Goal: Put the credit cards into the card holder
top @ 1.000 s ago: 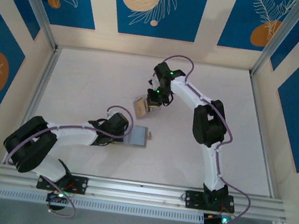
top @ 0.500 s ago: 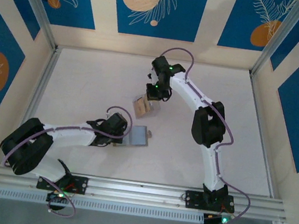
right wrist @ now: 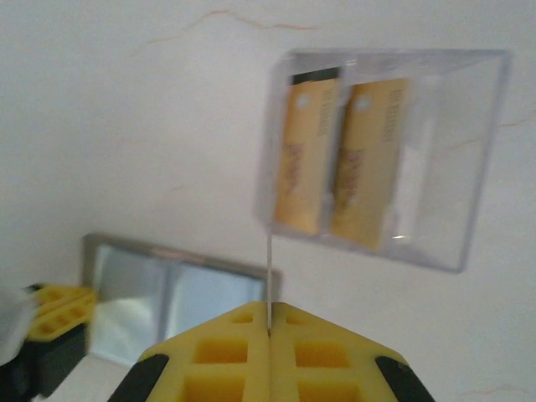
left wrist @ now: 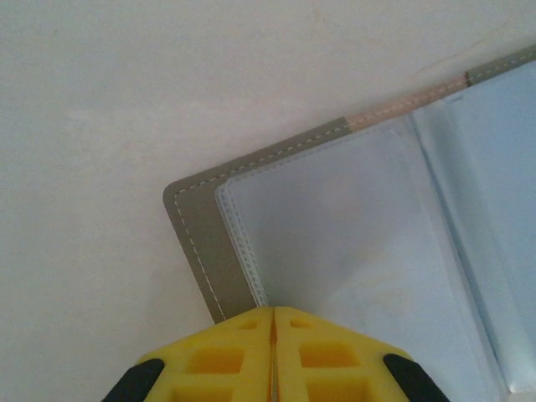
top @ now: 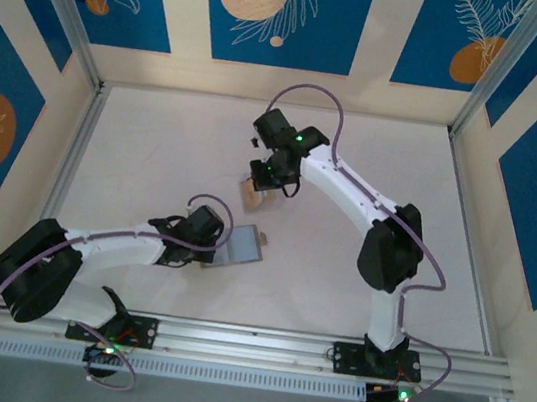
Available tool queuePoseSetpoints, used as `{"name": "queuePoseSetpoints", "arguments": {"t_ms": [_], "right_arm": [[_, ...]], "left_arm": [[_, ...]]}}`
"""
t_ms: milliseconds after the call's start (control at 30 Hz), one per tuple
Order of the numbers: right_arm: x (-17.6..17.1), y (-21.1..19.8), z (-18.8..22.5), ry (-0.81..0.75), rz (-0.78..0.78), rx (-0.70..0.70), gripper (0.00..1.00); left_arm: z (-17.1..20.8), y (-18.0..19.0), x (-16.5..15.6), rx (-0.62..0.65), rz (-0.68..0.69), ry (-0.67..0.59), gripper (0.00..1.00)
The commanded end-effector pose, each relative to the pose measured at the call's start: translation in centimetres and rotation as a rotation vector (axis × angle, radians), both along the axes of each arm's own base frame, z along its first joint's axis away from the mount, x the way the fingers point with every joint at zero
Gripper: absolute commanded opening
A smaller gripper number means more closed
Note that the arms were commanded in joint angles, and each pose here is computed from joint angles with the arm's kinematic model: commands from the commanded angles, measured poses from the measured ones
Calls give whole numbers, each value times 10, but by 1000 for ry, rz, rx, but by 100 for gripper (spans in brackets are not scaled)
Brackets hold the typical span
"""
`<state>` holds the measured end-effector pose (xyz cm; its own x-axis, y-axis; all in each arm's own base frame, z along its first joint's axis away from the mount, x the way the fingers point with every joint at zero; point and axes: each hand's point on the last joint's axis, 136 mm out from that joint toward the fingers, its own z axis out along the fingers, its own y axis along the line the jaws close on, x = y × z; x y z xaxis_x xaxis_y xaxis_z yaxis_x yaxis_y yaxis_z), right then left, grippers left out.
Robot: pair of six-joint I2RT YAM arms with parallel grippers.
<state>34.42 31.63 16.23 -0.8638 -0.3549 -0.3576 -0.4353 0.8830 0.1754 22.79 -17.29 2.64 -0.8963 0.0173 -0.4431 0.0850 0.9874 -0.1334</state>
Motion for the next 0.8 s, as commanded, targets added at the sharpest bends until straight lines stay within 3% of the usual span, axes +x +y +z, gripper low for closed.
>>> {"name": "queuePoseSetpoints", "arguments": {"t_ms": [0,300,767], "right_arm": [[-15,13,-2,36,5,80,0],[-42,31,-27,126,37,172,0],[-72,56,-60,235,54,341,0]], "left_arm": [[3,-2,-6,-20,-39,12,8],[21,1,-1,-27,-37,-38,11],[-4,11,0,55,-44,19,9]]}}
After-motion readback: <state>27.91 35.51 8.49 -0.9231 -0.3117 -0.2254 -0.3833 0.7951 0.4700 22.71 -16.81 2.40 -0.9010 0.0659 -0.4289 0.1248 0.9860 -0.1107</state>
